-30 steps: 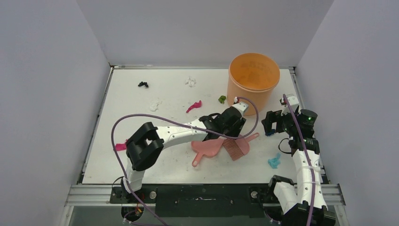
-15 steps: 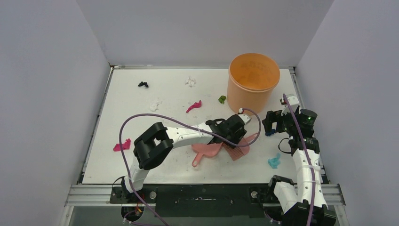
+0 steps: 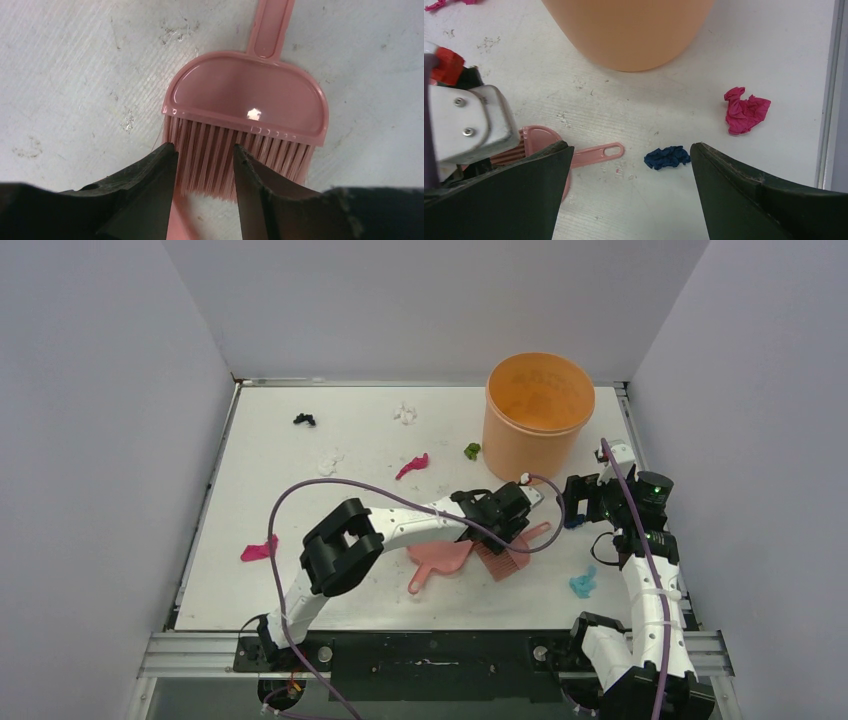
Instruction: Sweep away the paper scraps from the table
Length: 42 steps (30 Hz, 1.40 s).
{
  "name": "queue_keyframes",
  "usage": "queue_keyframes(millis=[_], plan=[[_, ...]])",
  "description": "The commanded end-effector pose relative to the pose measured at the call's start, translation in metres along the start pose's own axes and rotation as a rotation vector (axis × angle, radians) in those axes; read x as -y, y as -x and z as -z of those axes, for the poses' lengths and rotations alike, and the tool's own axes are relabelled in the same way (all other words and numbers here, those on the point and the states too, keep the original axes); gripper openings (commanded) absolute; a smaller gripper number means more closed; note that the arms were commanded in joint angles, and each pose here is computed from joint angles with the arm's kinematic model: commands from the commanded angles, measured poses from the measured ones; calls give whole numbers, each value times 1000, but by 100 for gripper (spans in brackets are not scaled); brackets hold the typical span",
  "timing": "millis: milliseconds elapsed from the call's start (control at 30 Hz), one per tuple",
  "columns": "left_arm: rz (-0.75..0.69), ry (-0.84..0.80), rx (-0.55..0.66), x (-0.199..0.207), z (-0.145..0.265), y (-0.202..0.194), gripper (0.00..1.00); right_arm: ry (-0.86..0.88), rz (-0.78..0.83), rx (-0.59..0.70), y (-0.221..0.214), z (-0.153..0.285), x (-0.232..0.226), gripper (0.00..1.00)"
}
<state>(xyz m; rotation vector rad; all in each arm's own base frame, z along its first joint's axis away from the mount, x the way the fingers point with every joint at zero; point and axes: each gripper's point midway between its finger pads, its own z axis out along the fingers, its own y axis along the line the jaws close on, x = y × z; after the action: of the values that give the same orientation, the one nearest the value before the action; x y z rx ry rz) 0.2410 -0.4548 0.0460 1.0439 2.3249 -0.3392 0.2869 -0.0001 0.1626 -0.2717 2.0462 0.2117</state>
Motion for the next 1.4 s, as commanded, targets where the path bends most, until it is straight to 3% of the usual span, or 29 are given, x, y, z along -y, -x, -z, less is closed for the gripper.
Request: queue_keyframes(millis=[0, 133, 367, 533, 967, 1200, 1300, 1367], plan=[[-75, 13, -25, 0, -7, 4, 43, -9, 24, 56, 20, 1, 4, 91], [-84, 23, -50, -2, -15, -4, 39, -14, 24, 54, 20, 1, 5, 91], [-76, -10, -64, 3, -18, -11, 0, -15, 20, 50, 19, 0, 6, 91], [59, -3, -37, -3, -7, -5, 0, -10, 1, 31, 13, -4, 6, 92], [601, -153, 220, 1, 39, 36, 0, 2, -161, -28, 16, -15, 7, 93], [832, -289, 261, 20, 37, 46, 0, 61, -242, -186, -2, -19, -2, 90], [911, -338, 263, 27, 37, 44, 0, 45, -232, -197, -1, -19, 1, 91], [925, -394, 242, 39, 40, 44, 7, 46, -215, -195, 3, -19, 3, 91]])
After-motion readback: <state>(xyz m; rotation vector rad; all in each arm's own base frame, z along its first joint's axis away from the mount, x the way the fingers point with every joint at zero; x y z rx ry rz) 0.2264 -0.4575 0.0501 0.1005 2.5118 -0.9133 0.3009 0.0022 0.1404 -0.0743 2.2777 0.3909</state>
